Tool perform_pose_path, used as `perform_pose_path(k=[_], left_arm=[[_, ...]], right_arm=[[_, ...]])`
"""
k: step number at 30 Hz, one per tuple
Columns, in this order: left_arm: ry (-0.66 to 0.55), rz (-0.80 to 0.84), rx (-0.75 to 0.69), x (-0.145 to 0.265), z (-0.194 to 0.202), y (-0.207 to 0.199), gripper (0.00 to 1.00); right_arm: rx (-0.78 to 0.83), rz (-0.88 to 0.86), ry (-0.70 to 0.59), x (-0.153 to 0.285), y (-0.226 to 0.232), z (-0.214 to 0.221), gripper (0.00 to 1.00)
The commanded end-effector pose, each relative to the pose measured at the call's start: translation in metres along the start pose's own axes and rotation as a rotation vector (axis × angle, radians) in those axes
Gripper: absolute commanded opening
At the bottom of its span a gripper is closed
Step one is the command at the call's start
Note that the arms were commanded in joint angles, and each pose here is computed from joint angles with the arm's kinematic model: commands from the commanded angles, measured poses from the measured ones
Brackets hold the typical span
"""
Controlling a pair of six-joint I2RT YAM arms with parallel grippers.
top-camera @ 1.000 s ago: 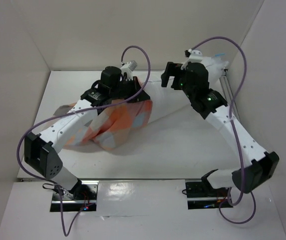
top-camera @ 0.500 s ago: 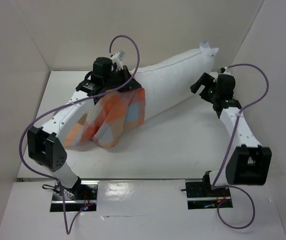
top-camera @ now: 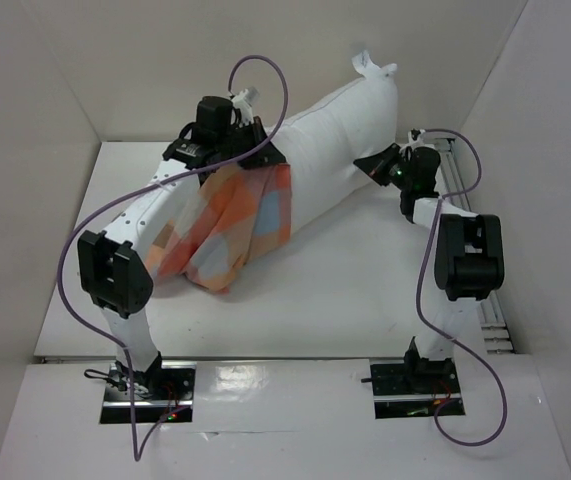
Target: Put the pillow into the pillowcase
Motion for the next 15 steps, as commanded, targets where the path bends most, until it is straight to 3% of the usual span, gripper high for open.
perform_pose_path(k=[1,6,10,15], left_arm=[[-0.017,0.060,-0.064,0.005,-0.015,-0.011,0.00],[-0.047,0.005,-0.103,0.018,-0.033,-0.010,0.00],[-0.065,-0.016,-0.135,0.027,-0.047,-0.010,0.00],[-0.045,0.135,-0.148,0.020,-0.059,-0.031,0.00]], right_arm=[[0.083,-0.178,-0.124,-0.002,0.033,-0.019,0.00],[0.217,-0.062,-0.179,0.026,0.060,-0.019,0.00],[0.338,-0.006,-0.180,0.070,0.123,-0.008,0.00],[0.383,-0.054,-0.120,0.096,0.194,0.024,0.00]])
Point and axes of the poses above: each gripper's point midway between its finger pads, its own x axis back along the fingers, its own y axis along the line the jaws close on, z = x × y, the point moved 9 cm from there along x, back along the fingers, and after that the axes turned 3 degrees about -x, right-handed, at the moved point
